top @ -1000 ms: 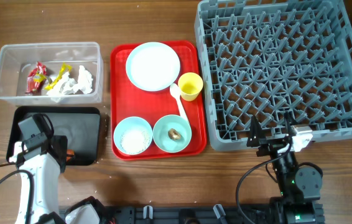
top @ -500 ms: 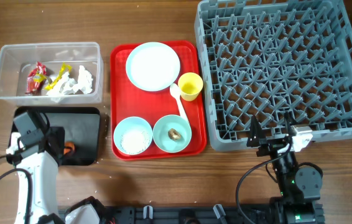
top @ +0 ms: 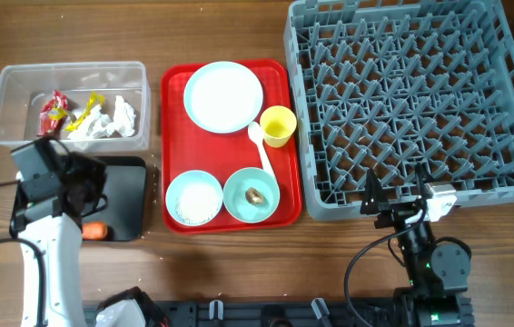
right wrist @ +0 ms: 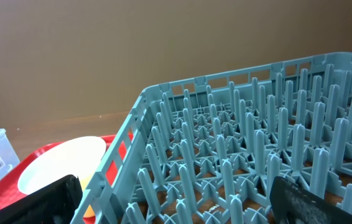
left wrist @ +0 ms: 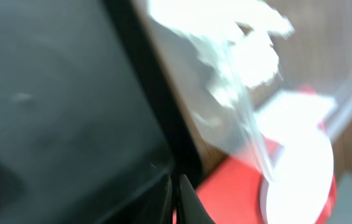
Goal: Sort waste into correct bins and load items into the dishwasher rack
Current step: 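Move left gripper to the rice bowl and grasp its rim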
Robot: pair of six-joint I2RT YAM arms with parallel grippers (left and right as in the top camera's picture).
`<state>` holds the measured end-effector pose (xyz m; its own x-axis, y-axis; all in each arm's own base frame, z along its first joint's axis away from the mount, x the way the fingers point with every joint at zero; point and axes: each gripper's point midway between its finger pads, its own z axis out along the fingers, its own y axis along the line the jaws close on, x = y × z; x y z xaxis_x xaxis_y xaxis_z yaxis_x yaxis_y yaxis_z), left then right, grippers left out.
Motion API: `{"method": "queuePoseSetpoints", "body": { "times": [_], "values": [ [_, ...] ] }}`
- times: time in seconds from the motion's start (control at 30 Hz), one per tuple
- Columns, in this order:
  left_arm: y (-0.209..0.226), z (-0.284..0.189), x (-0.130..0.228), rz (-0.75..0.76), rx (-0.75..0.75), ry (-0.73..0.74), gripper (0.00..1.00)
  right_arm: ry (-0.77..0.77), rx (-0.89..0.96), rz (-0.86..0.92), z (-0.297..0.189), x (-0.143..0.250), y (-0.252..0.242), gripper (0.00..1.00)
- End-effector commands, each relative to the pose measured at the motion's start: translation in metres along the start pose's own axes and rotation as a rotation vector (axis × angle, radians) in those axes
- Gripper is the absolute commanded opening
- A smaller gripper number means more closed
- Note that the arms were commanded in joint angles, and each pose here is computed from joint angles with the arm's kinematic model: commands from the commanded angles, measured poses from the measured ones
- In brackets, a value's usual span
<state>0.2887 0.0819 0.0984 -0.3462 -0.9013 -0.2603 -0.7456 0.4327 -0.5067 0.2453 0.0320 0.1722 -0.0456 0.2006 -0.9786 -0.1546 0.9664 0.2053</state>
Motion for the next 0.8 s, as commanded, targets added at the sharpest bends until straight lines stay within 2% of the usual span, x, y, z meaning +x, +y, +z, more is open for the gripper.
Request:
{"method": "queuePoseSetpoints", "body": {
  "times": [0.0,0.2,0.37,0.47,0.67,0.77],
  "values": [
    [-0.038,-0.011,0.011,0.183,0.1,0.033,0.04,-0.007,0.005,0.006,0.0,-0.001,-0.001,1.0],
    [-0.073,-0.045,0.027,0.4,-0.012,-0.011,0.04,-0.007,0.005,0.006,0.0,-0.001,-0.001,1.0],
    [-0.114,-0.055,0.068,0.551,0.063,0.035,0.04,-0.007,0.005,0.006,0.0,-0.001,-0.001,1.0],
    [-0.124,-0.038,0.106,0.635,0.06,0.118,0.04,-0.007,0.005,0.006,0.0,-0.001,-0.001,1.0],
    [-0.105,0.021,0.177,0.778,-0.099,0.327,0.04,-0.007,0.005,0.006,0.0,-0.001,-0.001,1.0],
    [-0.09,0.034,0.187,0.815,-0.163,0.372,0.04,-0.007,0.005,0.006,0.0,-0.001,-0.001,1.0]
  ]
}}
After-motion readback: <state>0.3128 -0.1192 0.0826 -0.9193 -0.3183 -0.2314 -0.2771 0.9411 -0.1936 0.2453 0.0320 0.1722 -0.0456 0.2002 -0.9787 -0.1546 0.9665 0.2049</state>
